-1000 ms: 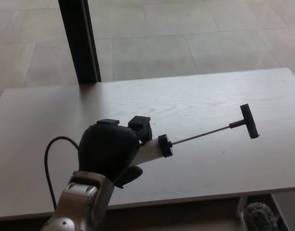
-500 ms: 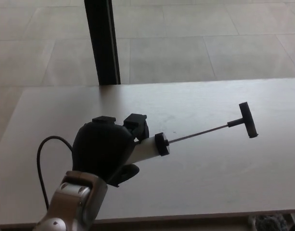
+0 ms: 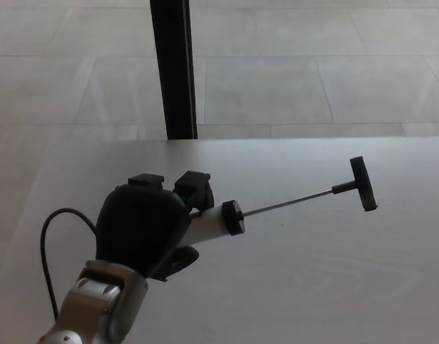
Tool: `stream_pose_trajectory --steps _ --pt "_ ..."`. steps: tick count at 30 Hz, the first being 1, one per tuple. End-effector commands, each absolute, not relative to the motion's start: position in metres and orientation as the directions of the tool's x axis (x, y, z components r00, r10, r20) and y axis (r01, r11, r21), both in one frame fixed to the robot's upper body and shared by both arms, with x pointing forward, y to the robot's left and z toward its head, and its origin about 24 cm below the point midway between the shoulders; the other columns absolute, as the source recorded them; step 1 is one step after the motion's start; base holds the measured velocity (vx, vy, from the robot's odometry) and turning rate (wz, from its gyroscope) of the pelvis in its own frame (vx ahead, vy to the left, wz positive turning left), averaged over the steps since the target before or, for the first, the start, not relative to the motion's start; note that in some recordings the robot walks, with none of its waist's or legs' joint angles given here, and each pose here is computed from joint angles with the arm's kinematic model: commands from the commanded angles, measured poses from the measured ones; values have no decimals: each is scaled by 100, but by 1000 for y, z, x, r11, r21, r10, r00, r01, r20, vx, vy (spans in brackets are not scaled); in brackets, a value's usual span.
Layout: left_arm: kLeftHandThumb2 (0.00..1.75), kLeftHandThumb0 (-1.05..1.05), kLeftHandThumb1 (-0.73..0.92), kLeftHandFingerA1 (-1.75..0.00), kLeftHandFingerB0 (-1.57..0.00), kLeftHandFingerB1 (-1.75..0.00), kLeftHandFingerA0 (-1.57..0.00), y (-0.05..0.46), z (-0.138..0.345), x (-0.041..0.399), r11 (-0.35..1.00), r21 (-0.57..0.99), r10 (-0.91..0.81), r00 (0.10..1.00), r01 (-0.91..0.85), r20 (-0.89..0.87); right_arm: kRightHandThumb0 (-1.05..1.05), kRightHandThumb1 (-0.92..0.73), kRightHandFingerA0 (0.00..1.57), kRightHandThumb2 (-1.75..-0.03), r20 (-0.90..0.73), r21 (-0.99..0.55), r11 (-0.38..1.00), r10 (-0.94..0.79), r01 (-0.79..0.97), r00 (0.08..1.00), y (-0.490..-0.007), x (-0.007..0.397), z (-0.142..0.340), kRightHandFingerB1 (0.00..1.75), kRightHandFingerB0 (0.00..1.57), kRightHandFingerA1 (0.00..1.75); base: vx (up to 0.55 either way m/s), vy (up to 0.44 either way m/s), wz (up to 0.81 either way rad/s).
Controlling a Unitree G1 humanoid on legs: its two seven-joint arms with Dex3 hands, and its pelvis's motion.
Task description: The robot uses its left hand to lift the air pump kept on the middle of the desk and use the right hand to compress the handle
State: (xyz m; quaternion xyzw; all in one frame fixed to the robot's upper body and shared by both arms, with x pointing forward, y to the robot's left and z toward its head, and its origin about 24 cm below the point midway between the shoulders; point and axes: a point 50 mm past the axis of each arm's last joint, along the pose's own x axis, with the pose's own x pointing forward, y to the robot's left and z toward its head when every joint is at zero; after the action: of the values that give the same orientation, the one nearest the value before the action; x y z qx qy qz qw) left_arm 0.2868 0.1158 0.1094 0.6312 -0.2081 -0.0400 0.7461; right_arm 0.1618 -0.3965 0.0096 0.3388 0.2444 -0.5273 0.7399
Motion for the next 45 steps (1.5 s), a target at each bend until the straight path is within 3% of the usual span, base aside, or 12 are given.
stream_pose_trajectory --steps 1,10,12,13,19,20,23,32,34,35,36,45 --pt "112 -13 49 -175 -73 -157 -89 122 112 284 205 942 -346 880 -267 325 -89 -92 0 -115 -675 272 57 -700 961 232 -421 155 35 14 0 26 0 0 0" --pt "106 -17 55 -175 -72 -150 -84 122 108 284 197 953 -343 894 -231 288 -92 -85 0 -109 -356 372 96 -904 923 238 -446 183 121 9 0 16 0 0 0" --pt "105 -17 55 -175 -70 -156 -82 122 108 283 208 952 -340 897 -223 284 -79 -77 8 -63 -238 372 213 -919 903 315 -441 196 145 40 20 53 0 0 0" --pt "106 -15 54 -175 -71 -155 -83 122 108 284 208 952 -339 897 -224 285 -86 -78 0 -107 -205 369 258 -914 893 349 -438 202 151 14 4 16 0 0 0" --pt "108 -15 54 -175 -68 -159 -84 120 109 285 220 951 -349 892 -219 286 -83 -92 7 -69 127 239 797 -593 555 795 -366 240 186 38 17 54 0 0 0" --pt "112 -14 53 -175 -69 -158 -83 118 109 285 224 954 -346 899 -200 270 -36 -51 2 -111 161 151 857 -514 493 843 -346 248 186 48 0 53 0 0 0" --pt "110 -13 53 -175 -72 -156 -81 115 111 287 228 957 -353 900 -181 254 -35 -56 1 -114 225 -5 951 -300 309 927 -294 269 183 48 0 51 0 0 0" --pt "109 -12 52 -175 -73 -153 -83 111 118 293 231 954 -355 897 -189 264 -78 -92 14 -78 194 -181 979 -62 98 979 -217 293 159 34 17 38 0 0 0" --pt "98 -16 59 -174 -73 -150 -82 111 120 294 230 953 -352 896 -196 269 -35 -52 1 -113 150 -216 975 -26 58 988 -203 295 151 48 0 50 0 0 0" --pt "96 -17 60 -173 -73 -147 -82 112 120 294 225 953 -349 897 -201 271 -81 -92 14 -76 151 -209 977 -18 50 988 -200 297 149 33 18 36 0 0 0" --pt "92 -19 63 -171 -72 -144 -81 112 121 296 206 956 -347 898 -208 270 -36 -50 1 -112 143 -200 979 -3 32 990 -193 298 146 48 0 50 0 0 0" --pt "107 -14 54 -175 -71 -158 -86 113 122 303 223 957 -305 919 -187 251 -36 -52 0 -114 163 -230 973 49 -10 985 -162 306 135 49 0 50 0 0 0"
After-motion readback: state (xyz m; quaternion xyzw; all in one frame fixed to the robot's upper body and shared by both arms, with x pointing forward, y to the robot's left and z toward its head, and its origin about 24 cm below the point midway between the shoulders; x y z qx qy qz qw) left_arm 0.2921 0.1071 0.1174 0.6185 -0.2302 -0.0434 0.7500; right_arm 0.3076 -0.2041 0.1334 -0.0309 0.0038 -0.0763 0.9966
